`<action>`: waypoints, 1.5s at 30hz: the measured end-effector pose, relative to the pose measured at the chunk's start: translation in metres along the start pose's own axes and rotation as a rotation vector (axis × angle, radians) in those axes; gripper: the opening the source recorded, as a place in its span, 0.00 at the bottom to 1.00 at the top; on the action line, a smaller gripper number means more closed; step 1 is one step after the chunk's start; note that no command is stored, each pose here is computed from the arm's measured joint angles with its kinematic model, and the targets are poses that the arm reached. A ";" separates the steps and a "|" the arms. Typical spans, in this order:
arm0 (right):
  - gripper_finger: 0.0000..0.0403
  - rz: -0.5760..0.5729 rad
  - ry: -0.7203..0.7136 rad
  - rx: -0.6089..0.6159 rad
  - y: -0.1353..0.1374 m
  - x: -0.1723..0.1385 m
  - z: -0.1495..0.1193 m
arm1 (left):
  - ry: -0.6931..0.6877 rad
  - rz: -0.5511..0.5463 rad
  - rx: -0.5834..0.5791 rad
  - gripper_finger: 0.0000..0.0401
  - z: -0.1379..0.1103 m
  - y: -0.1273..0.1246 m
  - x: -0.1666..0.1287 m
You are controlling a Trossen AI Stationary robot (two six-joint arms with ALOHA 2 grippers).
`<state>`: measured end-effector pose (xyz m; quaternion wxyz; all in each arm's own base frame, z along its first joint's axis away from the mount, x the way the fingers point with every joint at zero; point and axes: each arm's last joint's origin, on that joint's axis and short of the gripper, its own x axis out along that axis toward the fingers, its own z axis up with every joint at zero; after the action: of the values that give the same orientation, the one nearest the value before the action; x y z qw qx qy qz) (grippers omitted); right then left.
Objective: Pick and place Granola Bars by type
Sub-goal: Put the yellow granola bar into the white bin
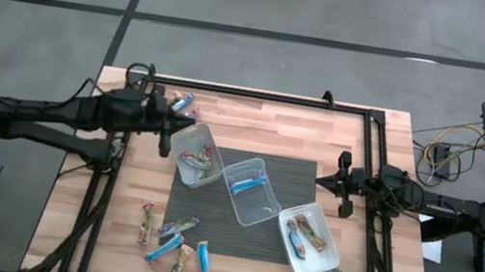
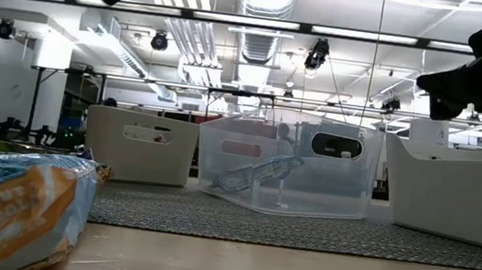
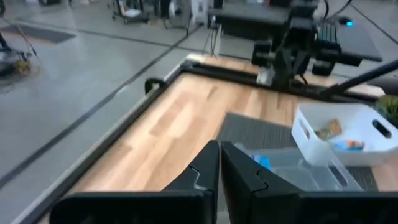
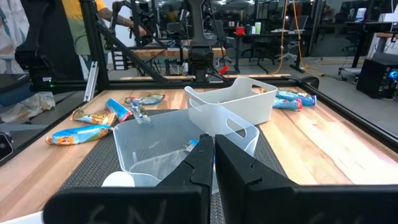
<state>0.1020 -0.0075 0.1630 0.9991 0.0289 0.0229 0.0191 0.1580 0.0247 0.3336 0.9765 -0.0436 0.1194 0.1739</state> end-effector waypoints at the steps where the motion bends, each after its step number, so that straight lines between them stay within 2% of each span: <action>1: 0.02 0.000 0.000 0.000 0.000 0.000 0.000 | -0.010 0.006 0.003 0.00 0.005 0.001 0.001; 13: 0.02 0.000 0.000 0.000 0.000 0.000 0.000 | 0.032 0.114 0.057 0.00 0.047 0.014 0.001; 25: 0.02 0.000 0.000 0.000 0.000 0.000 0.000 | 0.228 0.325 0.090 0.00 0.075 0.047 -0.005; 33: 0.02 0.000 0.000 0.000 0.000 0.000 0.000 | 0.340 0.437 0.029 0.00 0.085 0.068 -0.003; 38: 0.02 0.000 0.000 0.000 0.000 0.000 0.000 | 0.343 0.526 -0.137 0.00 0.086 0.082 0.001; 45: 0.02 0.000 0.000 0.000 0.000 0.000 0.000 | 0.383 0.532 -0.225 0.03 0.080 0.087 0.005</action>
<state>0.1021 -0.0075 0.1630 0.9991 0.0289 0.0230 0.0191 0.1494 0.1183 0.4060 0.8460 -0.1503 0.2877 0.4230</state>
